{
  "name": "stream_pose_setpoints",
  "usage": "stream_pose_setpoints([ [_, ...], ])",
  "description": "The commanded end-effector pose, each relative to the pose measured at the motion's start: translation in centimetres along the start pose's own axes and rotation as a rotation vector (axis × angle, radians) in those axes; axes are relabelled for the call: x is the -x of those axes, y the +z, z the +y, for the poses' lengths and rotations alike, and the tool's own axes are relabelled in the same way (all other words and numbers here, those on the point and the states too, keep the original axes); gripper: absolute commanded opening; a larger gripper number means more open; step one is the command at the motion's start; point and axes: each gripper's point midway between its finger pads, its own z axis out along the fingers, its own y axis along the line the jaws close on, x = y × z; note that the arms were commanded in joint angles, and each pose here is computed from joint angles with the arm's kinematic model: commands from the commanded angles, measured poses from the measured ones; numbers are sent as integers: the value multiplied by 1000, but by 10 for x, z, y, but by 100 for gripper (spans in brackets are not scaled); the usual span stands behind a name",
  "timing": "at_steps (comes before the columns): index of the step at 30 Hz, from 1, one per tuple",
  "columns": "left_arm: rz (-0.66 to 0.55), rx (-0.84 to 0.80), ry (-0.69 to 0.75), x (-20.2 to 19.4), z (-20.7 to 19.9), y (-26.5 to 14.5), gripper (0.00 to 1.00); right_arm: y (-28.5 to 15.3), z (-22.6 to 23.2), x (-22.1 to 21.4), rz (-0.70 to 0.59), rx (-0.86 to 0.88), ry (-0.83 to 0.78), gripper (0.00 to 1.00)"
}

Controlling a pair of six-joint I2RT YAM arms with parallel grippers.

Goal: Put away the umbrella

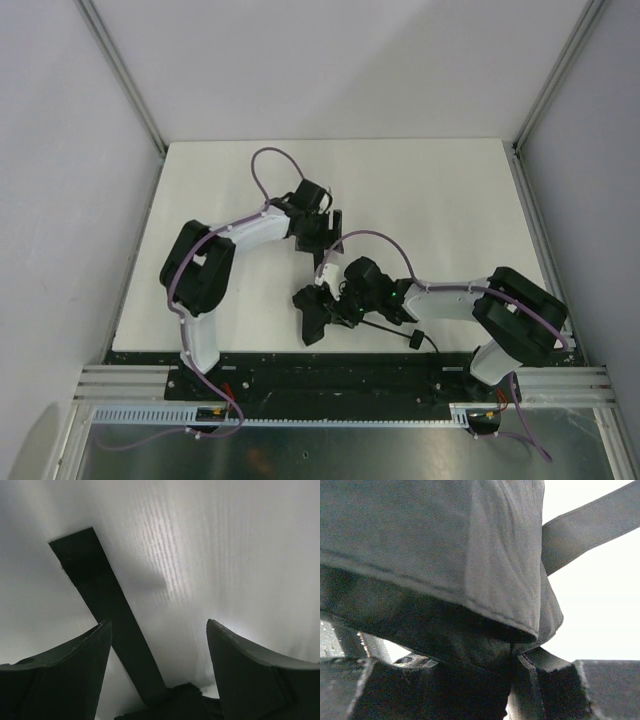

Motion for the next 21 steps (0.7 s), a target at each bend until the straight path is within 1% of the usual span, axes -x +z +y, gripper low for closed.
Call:
stream_pose_setpoints([
  [1, 0, 114, 94, -2, 16, 14, 80, -6, -13, -11, 52, -86, -9, 0],
  [6, 36, 196, 61, -13, 35, 36, 74, -5, -7, -11, 60, -73, -22, 0],
  [8, 50, 221, 41, -18, 45, 42, 68, -5, -6, -11, 62, -75, -27, 0],
  [10, 62, 237, 18, -19, 53, 48, 56, -4, -5, -11, 65, -74, -29, 0],
  [12, 63, 244, 7, -16, 58, 52, 36, -2, -5, -11, 68, -77, -29, 0],
  [13, 55, 241, 9, -11, 58, 53, 19, -1, -5, -11, 69, -78, -29, 0],
  [14, 32, 258, 14, -4, 60, 51, 10, 0, -5, -12, 71, -80, -29, 0],
  [15, 9, 260, 21, 5, 59, 47, 5, 0, -5, -13, 75, -84, -29, 0],
  [16, -20, 247, 25, 15, 54, 40, 2, 1, -6, -14, 77, -89, -29, 0],
  [18, -82, 203, 35, 38, 40, 22, 1, 3, -9, -16, 82, -106, -33, 0],
  [21, -152, 74, 28, 63, 13, -15, 0, 3, -18, -13, 73, -142, -44, 0],
])
